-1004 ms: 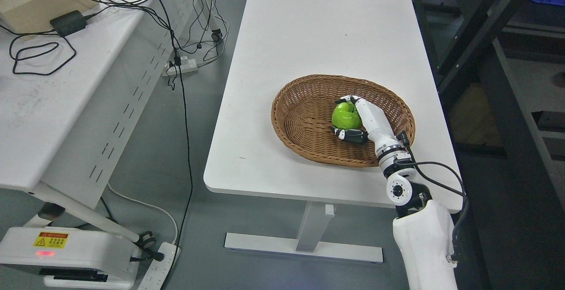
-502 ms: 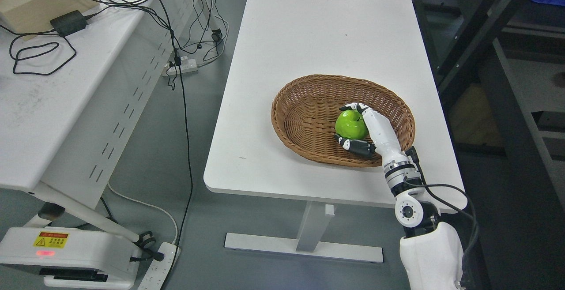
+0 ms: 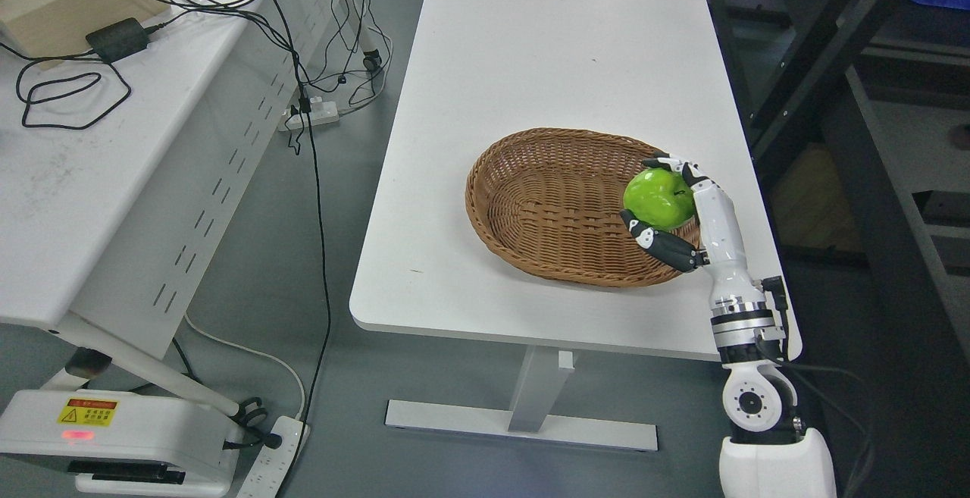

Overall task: Place green apple on left shelf middle layer
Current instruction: 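Close the right hand around the green apple and lift it out, then hold the green apple in the right hand while turning toward the shelf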

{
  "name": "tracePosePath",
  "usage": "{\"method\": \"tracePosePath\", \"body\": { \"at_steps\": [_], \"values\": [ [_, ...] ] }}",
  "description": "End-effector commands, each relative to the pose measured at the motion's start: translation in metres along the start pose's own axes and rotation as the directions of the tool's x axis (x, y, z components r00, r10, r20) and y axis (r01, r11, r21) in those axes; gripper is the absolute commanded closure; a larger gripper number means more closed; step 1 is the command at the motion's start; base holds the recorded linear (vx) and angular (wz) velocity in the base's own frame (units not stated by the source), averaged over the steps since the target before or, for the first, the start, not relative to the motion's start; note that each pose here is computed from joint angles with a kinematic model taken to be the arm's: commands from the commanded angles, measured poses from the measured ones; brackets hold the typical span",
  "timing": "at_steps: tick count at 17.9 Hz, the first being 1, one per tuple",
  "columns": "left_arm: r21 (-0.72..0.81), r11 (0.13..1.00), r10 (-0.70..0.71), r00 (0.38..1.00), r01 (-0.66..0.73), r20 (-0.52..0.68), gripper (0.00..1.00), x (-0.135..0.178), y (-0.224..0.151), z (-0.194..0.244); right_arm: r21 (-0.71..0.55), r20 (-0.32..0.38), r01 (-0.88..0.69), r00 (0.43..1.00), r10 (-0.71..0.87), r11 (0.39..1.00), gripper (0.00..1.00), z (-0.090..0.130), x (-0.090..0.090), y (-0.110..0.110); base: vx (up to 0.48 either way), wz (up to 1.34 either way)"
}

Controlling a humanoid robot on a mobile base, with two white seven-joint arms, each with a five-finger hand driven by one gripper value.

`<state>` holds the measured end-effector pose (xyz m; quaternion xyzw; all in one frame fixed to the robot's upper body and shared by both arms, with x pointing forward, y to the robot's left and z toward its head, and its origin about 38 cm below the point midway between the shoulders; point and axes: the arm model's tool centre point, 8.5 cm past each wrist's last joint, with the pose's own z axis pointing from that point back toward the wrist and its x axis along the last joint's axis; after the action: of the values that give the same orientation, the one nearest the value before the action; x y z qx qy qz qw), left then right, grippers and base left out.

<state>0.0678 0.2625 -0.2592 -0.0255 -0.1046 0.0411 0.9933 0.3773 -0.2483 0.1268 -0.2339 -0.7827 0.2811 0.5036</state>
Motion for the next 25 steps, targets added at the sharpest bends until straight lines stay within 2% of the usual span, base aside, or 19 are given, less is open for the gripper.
{"method": "tracePosePath", "body": {
  "at_steps": [1, 20, 25],
  "values": [
    [0.017, 1.0, -0.003, 1.0, 0.003, 0.002, 0.0, 0.001, 0.011, 0.001, -0.173, 0.046, -0.002, 0.999, 0.01, 0.985, 1.0, 0.012, 0.008, -0.063, 0.0, 0.0],
    [0.017, 1.0, -0.003, 1.0, 0.003, 0.002, 0.0, 0.001, 0.011, 0.001, -0.154, 0.005, 0.026, 1.0, -0.026, 0.988, 1.0, 0.028, -0.001, -0.055, 0.0, 0.0],
    [0.017, 1.0, -0.003, 1.0, 0.003, 0.0, 0.0, 0.001, 0.011, 0.001, -0.12, 0.025, 0.033, 0.999, -0.03, 0.992, 1.0, 0.031, 0.002, -0.046, 0.003, 0.0]
  ]
}}
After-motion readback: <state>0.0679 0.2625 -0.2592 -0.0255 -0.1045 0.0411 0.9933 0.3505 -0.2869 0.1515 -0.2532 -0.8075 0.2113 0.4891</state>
